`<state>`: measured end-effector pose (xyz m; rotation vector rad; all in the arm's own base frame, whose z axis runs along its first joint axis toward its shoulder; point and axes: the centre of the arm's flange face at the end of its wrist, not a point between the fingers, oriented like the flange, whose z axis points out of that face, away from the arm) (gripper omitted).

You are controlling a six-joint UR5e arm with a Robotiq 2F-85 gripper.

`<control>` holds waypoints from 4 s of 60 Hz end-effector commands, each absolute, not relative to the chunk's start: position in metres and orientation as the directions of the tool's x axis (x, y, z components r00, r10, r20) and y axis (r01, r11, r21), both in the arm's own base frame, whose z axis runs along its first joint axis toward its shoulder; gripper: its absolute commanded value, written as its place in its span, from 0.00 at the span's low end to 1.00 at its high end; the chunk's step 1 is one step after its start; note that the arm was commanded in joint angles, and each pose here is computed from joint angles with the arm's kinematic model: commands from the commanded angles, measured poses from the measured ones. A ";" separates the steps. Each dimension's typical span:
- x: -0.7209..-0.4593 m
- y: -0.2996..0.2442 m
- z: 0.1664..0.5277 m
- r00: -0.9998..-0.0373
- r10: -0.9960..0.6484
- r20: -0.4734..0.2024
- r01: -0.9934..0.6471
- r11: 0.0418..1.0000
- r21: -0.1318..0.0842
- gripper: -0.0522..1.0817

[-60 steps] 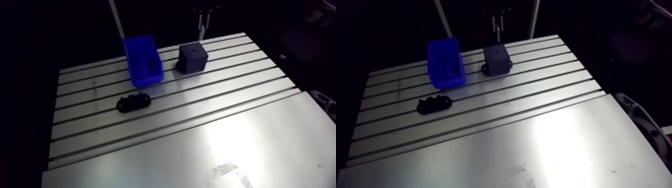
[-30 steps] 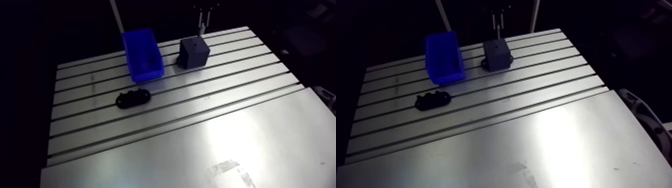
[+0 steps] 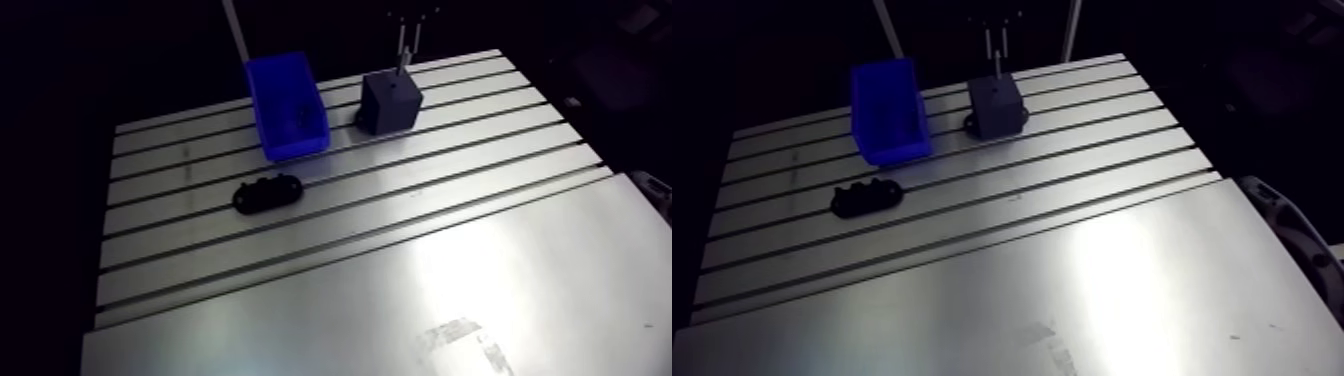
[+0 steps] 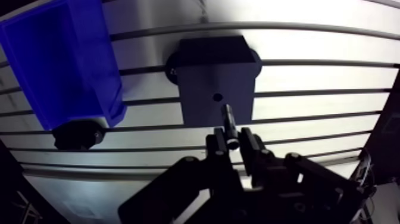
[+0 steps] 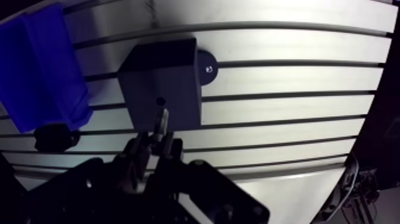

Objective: Pick up the M10 bolt and insert it into the hole until fully seated.

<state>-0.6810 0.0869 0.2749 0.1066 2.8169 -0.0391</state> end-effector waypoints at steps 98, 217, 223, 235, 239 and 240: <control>-0.684 0.084 0.257 -0.939 0.075 -0.336 0.087 0.996 -0.019 1.00; -0.645 0.043 0.342 -0.971 0.022 -0.238 0.016 1.000 0.027 0.05; -0.621 0.030 0.379 -0.982 0.020 -0.190 0.012 0.999 0.042 0.05; -0.583 -0.002 0.420 -0.992 -0.004 -0.127 -0.012 0.998 0.059 0.05; -0.577 -0.019 0.428 -0.993 -0.030 -0.117 -0.037 0.998 0.057 0.05; -0.574 -0.027 0.432 -0.993 -0.035 -0.112 -0.042 0.998 0.055 0.05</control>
